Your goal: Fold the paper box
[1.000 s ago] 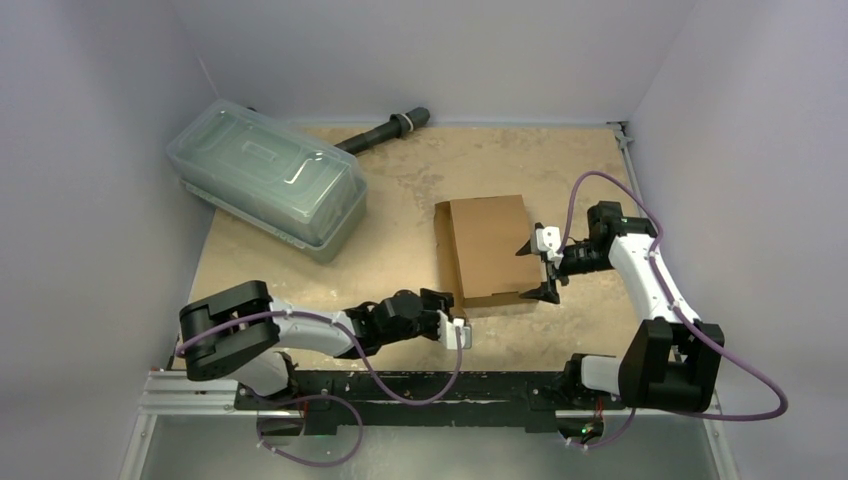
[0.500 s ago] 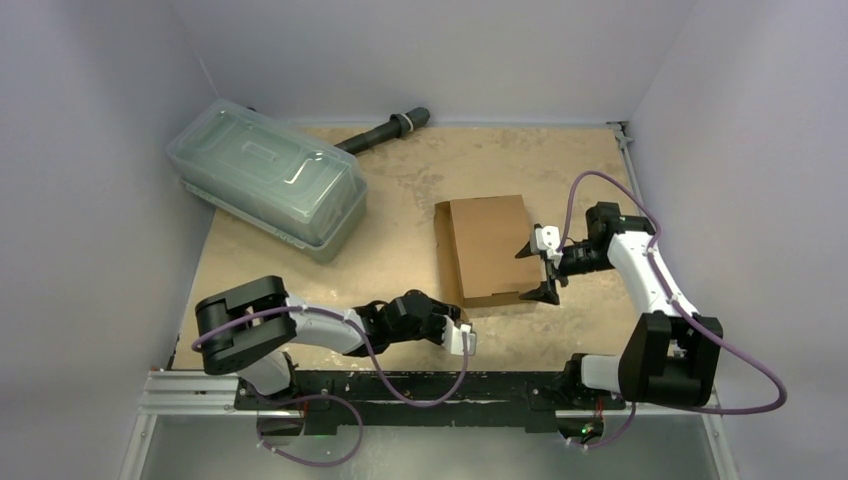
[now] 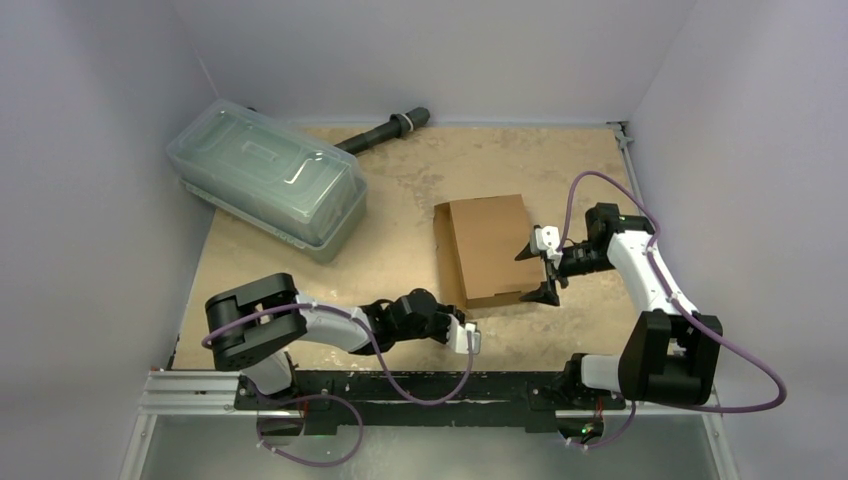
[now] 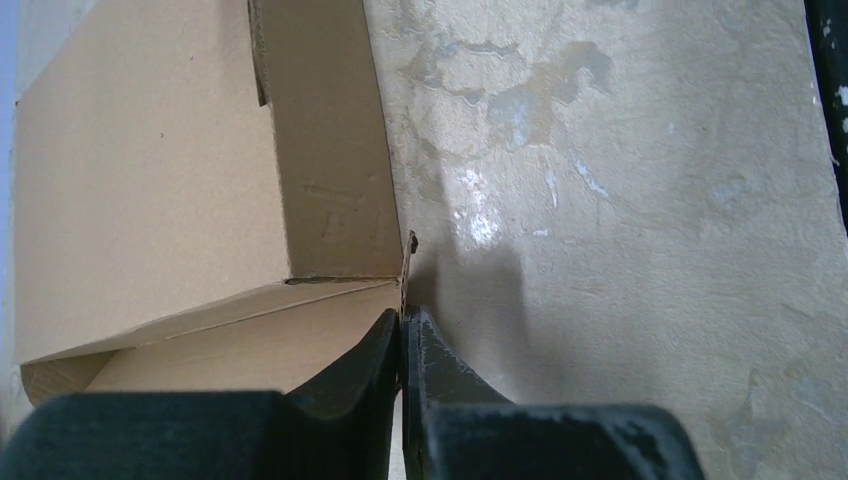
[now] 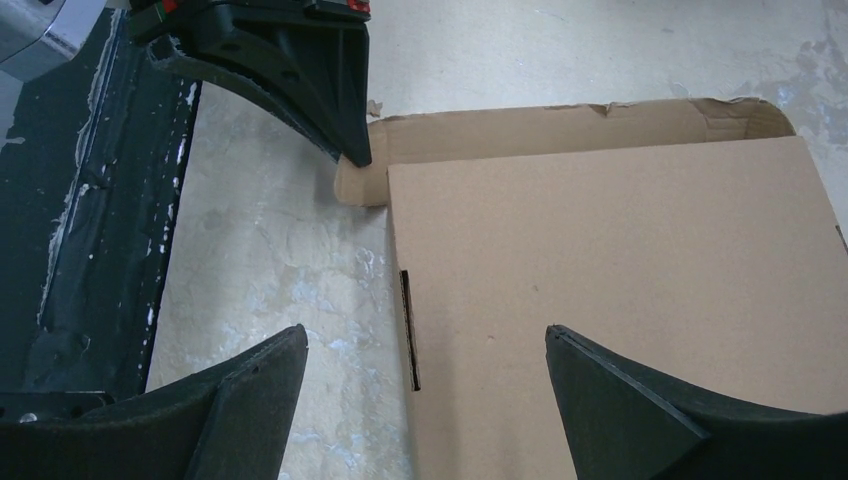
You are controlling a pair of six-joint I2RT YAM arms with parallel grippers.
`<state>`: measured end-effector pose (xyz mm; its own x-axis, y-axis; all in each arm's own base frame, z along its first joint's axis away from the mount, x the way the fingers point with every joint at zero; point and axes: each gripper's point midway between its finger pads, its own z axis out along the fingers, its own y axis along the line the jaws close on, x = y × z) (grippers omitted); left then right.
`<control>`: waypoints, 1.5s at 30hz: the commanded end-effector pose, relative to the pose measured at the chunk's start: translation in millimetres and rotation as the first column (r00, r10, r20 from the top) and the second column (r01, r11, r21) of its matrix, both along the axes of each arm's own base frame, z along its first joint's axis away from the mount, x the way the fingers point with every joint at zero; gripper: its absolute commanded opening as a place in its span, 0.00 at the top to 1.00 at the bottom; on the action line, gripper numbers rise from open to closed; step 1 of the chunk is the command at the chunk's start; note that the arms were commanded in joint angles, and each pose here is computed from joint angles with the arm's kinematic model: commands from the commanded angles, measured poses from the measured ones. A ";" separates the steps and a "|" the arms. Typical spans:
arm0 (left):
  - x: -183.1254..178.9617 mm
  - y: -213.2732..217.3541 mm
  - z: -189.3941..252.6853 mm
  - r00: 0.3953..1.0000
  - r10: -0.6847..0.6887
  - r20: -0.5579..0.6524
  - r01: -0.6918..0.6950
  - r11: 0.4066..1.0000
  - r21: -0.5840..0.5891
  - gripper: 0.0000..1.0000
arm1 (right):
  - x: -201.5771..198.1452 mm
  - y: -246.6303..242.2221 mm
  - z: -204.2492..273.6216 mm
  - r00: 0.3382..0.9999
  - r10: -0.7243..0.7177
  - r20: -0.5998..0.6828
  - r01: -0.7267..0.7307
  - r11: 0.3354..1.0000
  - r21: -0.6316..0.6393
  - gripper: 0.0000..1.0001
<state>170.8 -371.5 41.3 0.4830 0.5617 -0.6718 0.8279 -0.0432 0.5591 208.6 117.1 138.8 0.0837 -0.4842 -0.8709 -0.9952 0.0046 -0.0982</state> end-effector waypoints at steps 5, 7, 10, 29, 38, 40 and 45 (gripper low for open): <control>1.1 -12.3 10.8 1.000 -0.007 -0.013 0.007 0.999 -0.050 1.00 | -0.2 5.1 9.3 1.000 0.011 0.016 -0.012 0.999 0.036 0.09; 1.6 -11.7 10.4 1.000 -0.002 -0.028 0.001 0.998 -0.055 1.00 | 1.6 4.3 8.8 1.000 -0.001 0.005 0.000 1.000 0.031 0.10; 3.1 -10.3 10.7 0.998 0.010 -0.058 -0.014 0.997 -0.075 1.00 | 11.2 0.2 5.6 0.998 -0.053 -0.020 0.053 0.999 0.006 0.11; 5.8 -2.6 13.1 0.980 0.054 -0.193 -0.090 0.979 -0.184 1.00 | 111.9 -59.9 -32.5 0.571 -0.743 -0.348 0.703 0.662 -0.261 0.08; 5.5 0.4 14.4 0.977 0.064 -0.203 -0.108 0.970 -0.216 1.00 | 107.3 -68.8 -58.2 0.479 -0.721 -0.500 0.679 0.666 -0.309 0.22; 5.7 0.9 15.2 0.975 0.065 -0.211 -0.114 0.966 -0.230 1.00 | 104.7 -68.9 -61.7 0.468 -0.705 -0.532 0.663 0.679 -0.316 0.27; 6.0 2.2 15.0 0.970 0.070 -0.231 -0.129 0.959 -0.251 1.00 | 104.4 -69.7 -70.5 0.448 -0.693 -0.565 0.649 0.687 -0.327 0.34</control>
<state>178.7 -364.6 47.6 0.2788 0.4532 -0.8467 0.9131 0.1480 0.3799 308.7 44.2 59.8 -0.8162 -0.2073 -0.5393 -0.4923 0.7380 0.4615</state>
